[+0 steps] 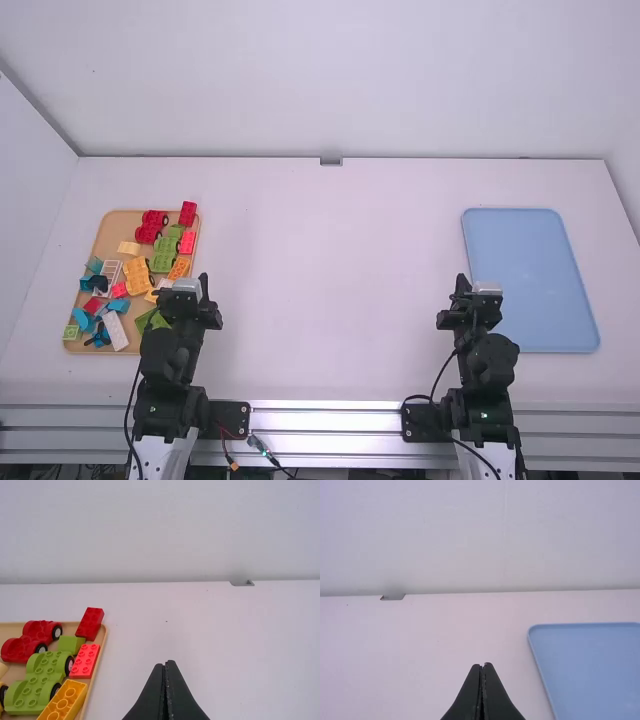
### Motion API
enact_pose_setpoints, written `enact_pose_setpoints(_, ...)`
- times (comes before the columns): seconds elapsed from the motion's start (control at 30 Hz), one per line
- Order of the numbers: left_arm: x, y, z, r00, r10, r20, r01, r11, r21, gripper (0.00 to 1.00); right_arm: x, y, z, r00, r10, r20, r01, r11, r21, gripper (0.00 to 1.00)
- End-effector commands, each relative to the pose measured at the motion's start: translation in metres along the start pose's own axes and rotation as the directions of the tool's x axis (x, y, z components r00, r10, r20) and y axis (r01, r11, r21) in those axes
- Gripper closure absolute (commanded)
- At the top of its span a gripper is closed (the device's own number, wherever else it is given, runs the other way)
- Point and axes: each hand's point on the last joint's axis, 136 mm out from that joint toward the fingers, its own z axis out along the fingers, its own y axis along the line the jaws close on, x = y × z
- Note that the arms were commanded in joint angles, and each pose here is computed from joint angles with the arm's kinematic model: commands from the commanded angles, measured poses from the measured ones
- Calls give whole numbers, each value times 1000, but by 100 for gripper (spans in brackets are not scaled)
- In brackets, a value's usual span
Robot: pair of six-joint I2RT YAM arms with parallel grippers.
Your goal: Assemble lego blocks to make yellow taxi
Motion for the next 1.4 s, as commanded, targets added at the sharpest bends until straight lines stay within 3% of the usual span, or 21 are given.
enact_pose_setpoints(0.0,0,0,0,1000,0,0,0,1000,0,100,0,0,0,1000,0,0,0,1000,0,100)
enact_pose_setpoints(0.57,-13,3,0,998,-5,-59,4,1000,-22,89,-15,1,3,1000,3,-23,-3,1000,-5,89)
enact_pose_setpoints(0.9,-28,13,9,989,-12,-148,0,997,-81,73,-41,2,16,996,8,-84,-9,1000,-12,73)
enact_pose_setpoints(1.37,-52,25,38,960,-39,-278,-8,986,-168,46,-70,7,67,984,39,-174,-44,999,-26,45)
